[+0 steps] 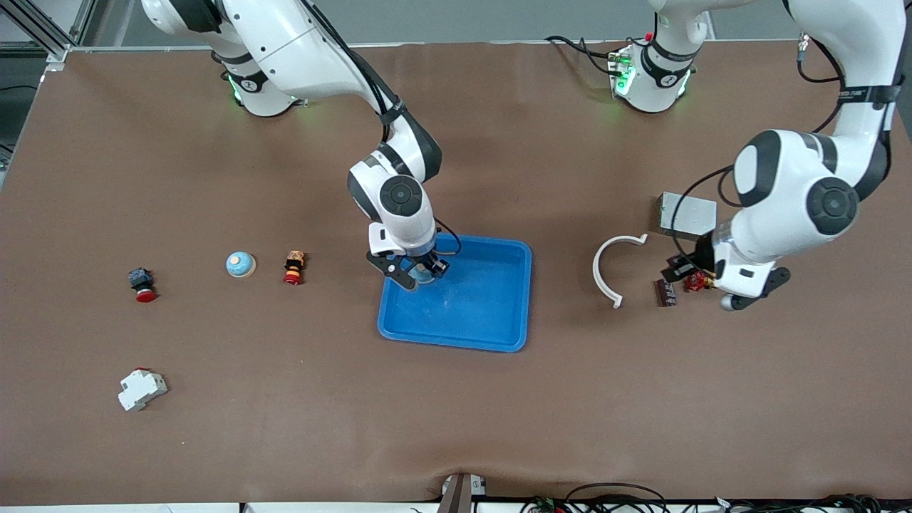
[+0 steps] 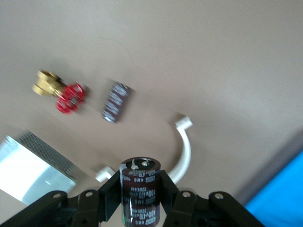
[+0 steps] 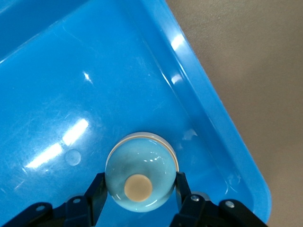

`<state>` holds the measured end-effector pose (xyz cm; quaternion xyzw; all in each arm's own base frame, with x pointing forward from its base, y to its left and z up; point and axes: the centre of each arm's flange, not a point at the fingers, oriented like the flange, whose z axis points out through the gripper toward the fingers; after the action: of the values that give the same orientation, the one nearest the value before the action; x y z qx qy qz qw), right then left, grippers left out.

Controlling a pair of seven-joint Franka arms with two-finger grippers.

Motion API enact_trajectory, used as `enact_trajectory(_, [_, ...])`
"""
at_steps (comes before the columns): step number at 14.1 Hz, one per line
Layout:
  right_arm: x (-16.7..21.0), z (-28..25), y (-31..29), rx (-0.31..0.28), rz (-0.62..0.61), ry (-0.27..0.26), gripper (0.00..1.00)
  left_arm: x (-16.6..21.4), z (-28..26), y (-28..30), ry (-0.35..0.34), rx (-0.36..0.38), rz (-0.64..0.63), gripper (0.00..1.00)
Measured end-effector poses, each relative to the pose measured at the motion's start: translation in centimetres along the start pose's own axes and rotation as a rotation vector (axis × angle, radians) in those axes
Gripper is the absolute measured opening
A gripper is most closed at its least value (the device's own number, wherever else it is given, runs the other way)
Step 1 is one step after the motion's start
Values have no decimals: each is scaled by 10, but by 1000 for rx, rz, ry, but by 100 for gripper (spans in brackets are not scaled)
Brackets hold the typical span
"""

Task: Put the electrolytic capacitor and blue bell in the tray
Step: 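Lower the bell into the tray while the left gripper carries the capacitor over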

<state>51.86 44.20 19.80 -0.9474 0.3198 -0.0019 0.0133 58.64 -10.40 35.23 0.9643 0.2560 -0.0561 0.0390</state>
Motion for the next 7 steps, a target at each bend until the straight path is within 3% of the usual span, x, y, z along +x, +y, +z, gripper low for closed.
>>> enact_trajectory(4, [0,2,0,2,2,2,63,-56,10,59,55,70,-35,35])
enact_trajectory(5, [1,2,0,3,5,2,67,-73,14,74,65,82,-45,35])
enact_trajectory(7, [3,0,-2,7,8,4,87,-101,26,104,73,93,-62,35])
